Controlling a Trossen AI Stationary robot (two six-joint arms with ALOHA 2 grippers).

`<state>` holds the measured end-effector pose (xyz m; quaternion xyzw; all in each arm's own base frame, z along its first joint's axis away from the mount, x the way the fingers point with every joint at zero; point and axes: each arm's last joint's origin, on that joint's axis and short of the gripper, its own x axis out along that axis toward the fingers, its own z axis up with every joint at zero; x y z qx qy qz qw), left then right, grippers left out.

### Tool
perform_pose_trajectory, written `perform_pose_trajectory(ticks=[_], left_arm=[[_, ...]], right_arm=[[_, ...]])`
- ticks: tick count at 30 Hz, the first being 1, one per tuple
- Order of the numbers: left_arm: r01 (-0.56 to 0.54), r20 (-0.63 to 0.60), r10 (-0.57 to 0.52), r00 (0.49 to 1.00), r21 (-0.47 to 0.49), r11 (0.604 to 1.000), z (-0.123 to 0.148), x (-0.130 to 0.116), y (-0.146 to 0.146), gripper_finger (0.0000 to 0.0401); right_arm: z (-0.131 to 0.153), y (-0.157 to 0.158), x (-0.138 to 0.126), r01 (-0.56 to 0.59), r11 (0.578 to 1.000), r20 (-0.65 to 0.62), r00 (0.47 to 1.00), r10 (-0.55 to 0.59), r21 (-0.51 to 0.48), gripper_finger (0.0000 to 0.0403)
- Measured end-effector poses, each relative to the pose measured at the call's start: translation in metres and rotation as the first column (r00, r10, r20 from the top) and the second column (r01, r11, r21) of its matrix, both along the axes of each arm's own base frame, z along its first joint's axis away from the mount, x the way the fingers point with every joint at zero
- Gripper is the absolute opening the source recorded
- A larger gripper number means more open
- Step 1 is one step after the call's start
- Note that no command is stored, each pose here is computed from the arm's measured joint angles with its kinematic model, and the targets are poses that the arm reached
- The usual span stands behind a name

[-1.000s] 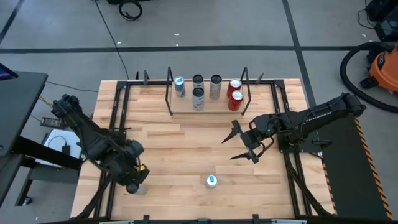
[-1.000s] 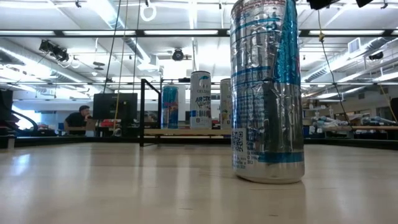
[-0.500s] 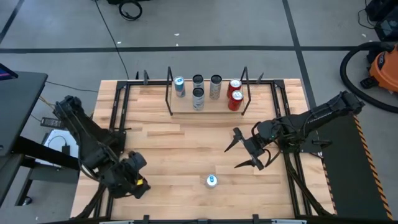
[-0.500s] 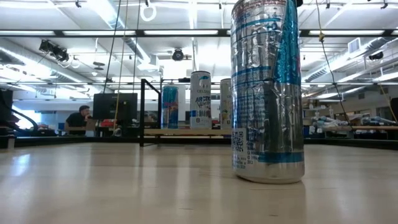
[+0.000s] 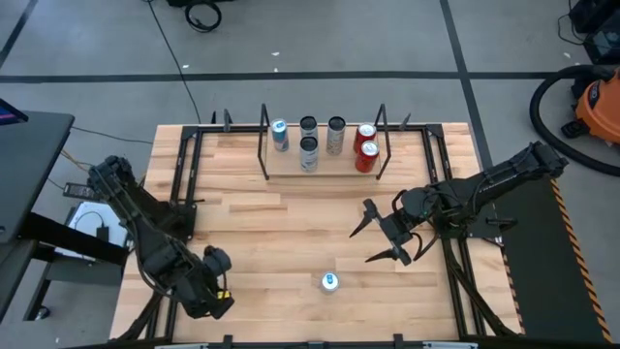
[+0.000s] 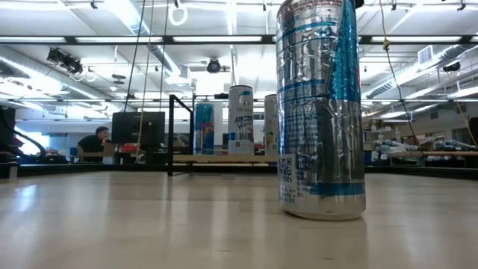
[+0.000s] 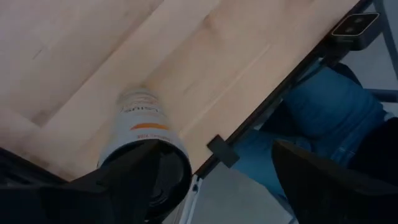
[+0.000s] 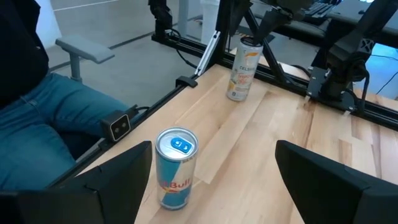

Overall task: Place canned beverage on shelf
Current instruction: Put the white-yellow soda can aligned with the other white-yellow soda can on the shelf

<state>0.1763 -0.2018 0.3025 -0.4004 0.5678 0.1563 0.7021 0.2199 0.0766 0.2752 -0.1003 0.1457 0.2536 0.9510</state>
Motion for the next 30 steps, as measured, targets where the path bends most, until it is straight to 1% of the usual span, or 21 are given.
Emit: perform_pose_trajectory(ticks=[5, 12, 16, 19, 23, 30], left_arm=[[0.016, -0.055, -0.016, 0.998, -0.006, 1.0, -0.001, -0.003, 0.002, 0.0318], [0.012, -0.039, -0.013, 0.999, -0.037, 0.999, 0.01, -0.01, 0.009, 0.0318], [-0.009, -0.049, 0.007, 0.999, -0.044, 0.999, 0.013, -0.016, 0.012, 0.0318], [-0.015, -0.066, 0.013, 0.998, -0.03, 0.999, 0.013, -0.018, 0.014, 0.0318], [-0.059, -0.124, 0.059, 0.991, 0.004, 0.998, 0.009, -0.02, 0.016, 0.0318], [-0.054, -0.138, 0.057, 0.989, 0.02, 0.998, 0.002, -0.016, 0.009, 0.0318]], right_arm=[[0.0, 0.0, 0.0, 0.0, 1.0, 0.0, 1.0, 0.0, 0.0, 0.035], [-0.009, 0.002, 0.008, 0.0, 1.0, -0.036, 0.999, 0.0, -0.011, 0.035], [-0.018, 0.004, 0.014, -0.01, 0.999, -0.056, 0.998, 0.007, -0.041, 0.035], [-0.021, 0.006, 0.019, -0.014, 0.999, -0.052, 0.999, 0.011, -0.049, 0.035], [-0.023, 0.007, 0.021, -0.015, 0.998, -0.048, 0.999, 0.012, -0.055, 0.035], [-0.024, 0.007, 0.022, -0.015, 0.998, -0.049, 0.999, 0.013, -0.055, 0.035]])
